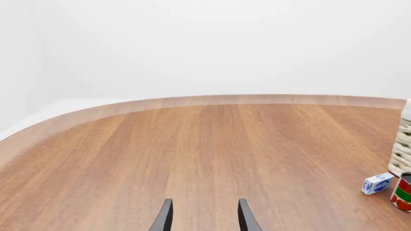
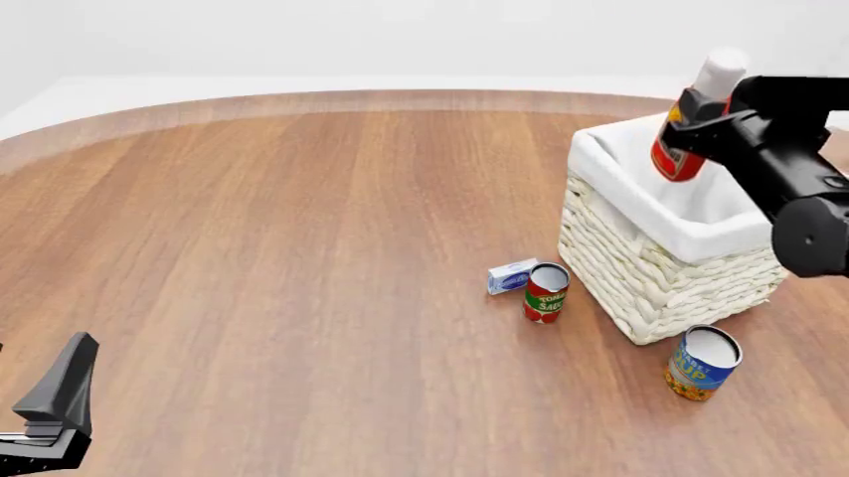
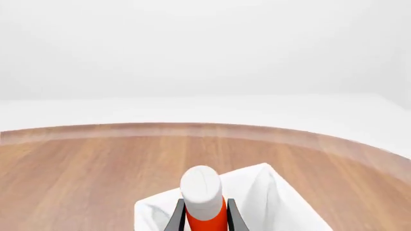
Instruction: Pick up the ketchup, and put it in the basket.
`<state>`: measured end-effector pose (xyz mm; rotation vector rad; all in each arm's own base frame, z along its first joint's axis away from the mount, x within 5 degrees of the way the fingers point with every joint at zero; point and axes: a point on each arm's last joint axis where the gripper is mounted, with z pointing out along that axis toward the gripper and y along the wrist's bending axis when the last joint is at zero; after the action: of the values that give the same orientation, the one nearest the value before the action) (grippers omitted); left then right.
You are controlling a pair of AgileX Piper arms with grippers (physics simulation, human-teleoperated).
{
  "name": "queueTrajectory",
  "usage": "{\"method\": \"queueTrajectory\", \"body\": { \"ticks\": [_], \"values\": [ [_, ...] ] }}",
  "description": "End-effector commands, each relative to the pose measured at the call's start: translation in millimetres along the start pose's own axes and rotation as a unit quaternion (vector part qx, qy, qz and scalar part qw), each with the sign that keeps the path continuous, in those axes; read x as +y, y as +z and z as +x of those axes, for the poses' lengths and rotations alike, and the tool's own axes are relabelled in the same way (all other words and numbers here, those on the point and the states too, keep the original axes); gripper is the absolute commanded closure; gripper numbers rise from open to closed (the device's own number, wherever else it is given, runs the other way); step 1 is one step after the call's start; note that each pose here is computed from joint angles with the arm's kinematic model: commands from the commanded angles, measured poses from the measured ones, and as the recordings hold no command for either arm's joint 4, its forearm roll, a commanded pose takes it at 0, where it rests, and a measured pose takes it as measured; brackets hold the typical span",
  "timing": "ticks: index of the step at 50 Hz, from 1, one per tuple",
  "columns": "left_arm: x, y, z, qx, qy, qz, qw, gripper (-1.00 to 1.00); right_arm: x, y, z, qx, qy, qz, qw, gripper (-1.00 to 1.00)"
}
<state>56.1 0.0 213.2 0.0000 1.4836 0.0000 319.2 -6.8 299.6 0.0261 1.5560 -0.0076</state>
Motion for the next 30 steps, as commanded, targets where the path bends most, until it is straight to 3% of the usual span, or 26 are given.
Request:
{"method": "queueTrajectory", "body": {
  "ticks": [1, 10, 30],
  "values": [
    [0.0, 0, 0.0, 0.000, 0.000, 0.000, 1.0000, -1.00, -7, 18, 15, 0.017, 0.007, 0.010, 0.9998, 1.00],
    [0.0, 0, 0.0, 0.000, 0.000, 0.000, 1.0000, -1.00, -11, 38, 27, 0.044, 0.004, 0.016, 0.9989, 1.00],
    [0.0, 0, 0.0, 0.000, 0.000, 0.000, 1.0000, -1.00, -26, 50, 43, 0.074, 0.004, 0.036, 0.9966, 1.00]
  ]
}}
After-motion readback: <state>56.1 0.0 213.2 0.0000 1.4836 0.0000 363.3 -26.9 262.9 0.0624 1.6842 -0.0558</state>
